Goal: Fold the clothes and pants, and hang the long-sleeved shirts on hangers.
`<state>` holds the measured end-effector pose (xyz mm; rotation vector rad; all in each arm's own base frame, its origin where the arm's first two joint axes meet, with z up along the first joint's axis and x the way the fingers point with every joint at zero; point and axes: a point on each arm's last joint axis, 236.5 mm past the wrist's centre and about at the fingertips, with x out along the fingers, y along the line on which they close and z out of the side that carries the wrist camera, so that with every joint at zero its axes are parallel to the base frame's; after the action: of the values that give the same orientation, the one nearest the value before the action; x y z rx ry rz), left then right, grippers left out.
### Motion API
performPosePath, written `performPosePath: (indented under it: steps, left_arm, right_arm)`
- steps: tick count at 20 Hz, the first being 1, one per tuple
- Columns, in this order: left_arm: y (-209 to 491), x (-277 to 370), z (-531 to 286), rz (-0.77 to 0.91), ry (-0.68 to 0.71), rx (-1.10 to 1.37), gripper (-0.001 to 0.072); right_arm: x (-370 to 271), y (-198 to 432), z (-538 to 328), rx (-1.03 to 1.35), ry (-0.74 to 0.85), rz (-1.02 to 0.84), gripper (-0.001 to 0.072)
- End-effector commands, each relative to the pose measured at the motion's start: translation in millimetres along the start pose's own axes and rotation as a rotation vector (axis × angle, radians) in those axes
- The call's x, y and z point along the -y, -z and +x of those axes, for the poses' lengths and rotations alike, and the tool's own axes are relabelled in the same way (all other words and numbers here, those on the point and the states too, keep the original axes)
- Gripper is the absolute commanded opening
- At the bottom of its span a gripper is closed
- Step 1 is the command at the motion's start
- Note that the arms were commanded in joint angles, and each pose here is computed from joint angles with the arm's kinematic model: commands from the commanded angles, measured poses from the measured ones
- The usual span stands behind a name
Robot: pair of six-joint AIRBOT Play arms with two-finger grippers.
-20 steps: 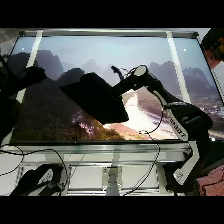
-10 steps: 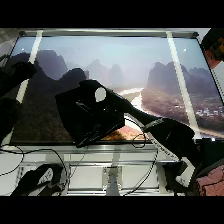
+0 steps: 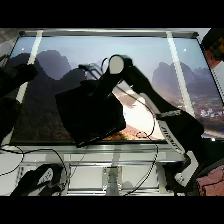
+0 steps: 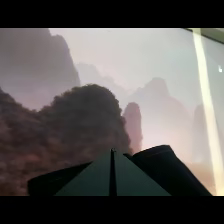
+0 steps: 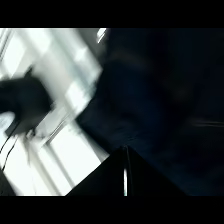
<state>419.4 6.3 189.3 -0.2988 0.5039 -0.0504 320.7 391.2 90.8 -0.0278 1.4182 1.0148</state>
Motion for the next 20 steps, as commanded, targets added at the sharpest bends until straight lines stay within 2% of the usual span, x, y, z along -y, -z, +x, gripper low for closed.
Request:
performPosePath:
  steps: [1,3,6,10,15,16,17,18,19,20]
  left_arm:
    - [40,-12,11,0.072,-0.026,-0.161,0.0009]
    - [74,-24,16,0.098,-0.029,-0.273,0.0007]
    - [127,-60,16,-0.005,-0.065,-0.391,0.0006]
    - [182,-72,11,-0.245,0.054,-0.501,0.0006]
    - [223,-71,30,-0.385,0.103,-0.641,0.0011]
    - [229,-73,36,-0.392,0.098,-0.65,0.0035]
    - [235,-78,43,-0.387,0.08,-0.656,0.0174]
    - [238,-81,49,-0.388,0.067,-0.654,0.0361]
    - [240,-84,54,-0.397,0.059,-0.648,0.0455]
    - [241,-86,57,-0.404,0.053,-0.646,0.0455]
  right_arm:
    - [62,-19,-44,0.131,0.082,0.089,0.0028]
    - [77,-33,-58,0.241,0.088,0.116,0.0027]
    - [85,-30,-75,0.318,0.106,0.132,0.0027]
    - [99,9,-79,0.367,0.128,0.202,0.0026]
    - [95,73,-52,0.481,0.01,0.444,0.0029]
    - [96,86,-43,0.473,0.01,0.478,0.003]
    - [96,97,-35,0.451,0.011,0.5,0.0038]
    - [96,105,-29,0.423,0.004,0.531,0.0097]
    - [95,107,-27,0.409,-0.003,0.556,0.0258]
    - [95,107,-27,0.409,-0.008,0.576,0.0438]
